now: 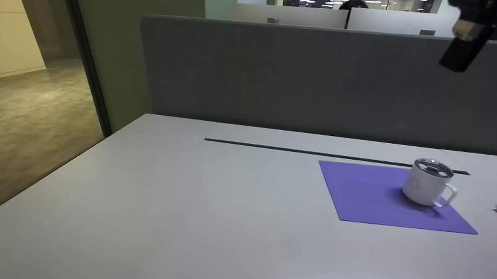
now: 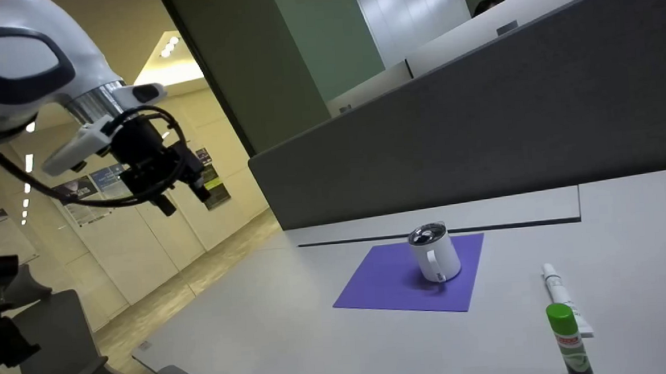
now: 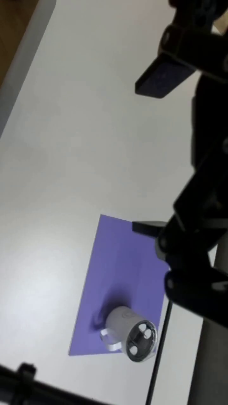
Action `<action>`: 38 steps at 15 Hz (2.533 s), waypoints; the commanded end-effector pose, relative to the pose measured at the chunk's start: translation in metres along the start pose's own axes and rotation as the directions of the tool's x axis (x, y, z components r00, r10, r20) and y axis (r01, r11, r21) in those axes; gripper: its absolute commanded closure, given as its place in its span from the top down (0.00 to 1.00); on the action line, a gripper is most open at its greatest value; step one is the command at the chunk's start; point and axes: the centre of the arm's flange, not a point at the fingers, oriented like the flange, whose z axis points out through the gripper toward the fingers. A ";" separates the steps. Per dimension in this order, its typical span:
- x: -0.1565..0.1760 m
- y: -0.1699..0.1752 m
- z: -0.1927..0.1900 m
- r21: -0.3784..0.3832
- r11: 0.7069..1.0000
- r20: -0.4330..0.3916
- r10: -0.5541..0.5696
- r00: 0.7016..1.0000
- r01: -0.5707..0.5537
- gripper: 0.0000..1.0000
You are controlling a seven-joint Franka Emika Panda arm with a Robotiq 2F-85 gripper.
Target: Move the object in the cup
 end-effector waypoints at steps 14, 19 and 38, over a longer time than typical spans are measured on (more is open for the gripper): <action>0.174 0.191 0.190 -0.118 0.930 0.202 -0.321 0.925 0.348 0.24; 0.189 0.223 0.224 -0.129 0.906 0.339 -0.341 0.877 0.402 0.00; 0.167 0.249 0.246 -0.235 0.821 0.345 -0.430 0.835 0.520 0.00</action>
